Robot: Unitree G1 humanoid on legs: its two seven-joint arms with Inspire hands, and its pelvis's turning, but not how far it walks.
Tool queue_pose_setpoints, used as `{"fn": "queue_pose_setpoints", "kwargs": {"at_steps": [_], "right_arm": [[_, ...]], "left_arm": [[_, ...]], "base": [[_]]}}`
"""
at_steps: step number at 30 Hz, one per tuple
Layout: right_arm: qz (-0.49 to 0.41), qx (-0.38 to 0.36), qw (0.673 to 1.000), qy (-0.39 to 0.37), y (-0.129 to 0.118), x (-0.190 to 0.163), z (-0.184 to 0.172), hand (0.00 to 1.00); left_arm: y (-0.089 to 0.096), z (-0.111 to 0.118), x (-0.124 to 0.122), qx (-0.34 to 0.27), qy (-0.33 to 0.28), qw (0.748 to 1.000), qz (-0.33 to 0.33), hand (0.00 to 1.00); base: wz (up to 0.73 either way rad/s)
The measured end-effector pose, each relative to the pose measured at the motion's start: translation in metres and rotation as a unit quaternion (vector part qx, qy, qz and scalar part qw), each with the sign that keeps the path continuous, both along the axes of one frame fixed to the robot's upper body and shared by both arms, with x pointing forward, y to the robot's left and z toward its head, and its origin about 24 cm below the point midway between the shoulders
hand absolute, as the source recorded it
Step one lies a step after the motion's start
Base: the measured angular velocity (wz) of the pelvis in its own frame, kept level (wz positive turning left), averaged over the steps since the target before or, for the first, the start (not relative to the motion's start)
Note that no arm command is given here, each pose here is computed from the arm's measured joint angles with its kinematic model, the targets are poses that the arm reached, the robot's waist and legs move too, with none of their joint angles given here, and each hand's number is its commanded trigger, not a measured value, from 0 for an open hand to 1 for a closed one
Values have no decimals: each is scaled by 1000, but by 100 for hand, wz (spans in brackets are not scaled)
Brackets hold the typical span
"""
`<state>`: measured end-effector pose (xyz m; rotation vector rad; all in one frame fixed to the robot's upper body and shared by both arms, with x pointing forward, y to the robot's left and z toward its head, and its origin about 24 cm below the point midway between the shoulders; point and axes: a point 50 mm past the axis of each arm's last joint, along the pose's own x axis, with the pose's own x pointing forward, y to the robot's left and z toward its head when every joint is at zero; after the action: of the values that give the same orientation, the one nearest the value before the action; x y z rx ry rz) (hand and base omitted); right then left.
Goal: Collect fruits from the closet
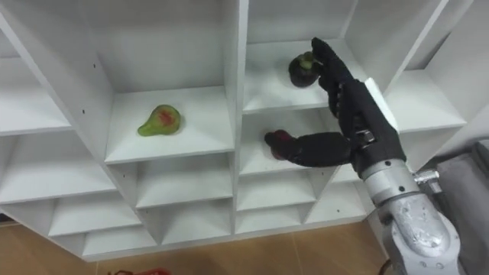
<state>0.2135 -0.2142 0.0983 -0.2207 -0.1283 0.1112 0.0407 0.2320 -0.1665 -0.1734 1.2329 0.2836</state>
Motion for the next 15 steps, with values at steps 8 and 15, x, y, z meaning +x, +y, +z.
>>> {"fn": "queue_pose_setpoints", "kwargs": {"at_steps": [8, 15], "right_arm": [[-60, -10, 998, -23, -16, -2, 8, 0], [-82, -11, 996, -36, -19, -2, 12, 0]], "left_arm": [[3, 1, -3, 9, 2, 1000, -3, 100], [3, 1, -2, 11, 2, 1000, -6, 100]], "base": [[0], [0]]}}
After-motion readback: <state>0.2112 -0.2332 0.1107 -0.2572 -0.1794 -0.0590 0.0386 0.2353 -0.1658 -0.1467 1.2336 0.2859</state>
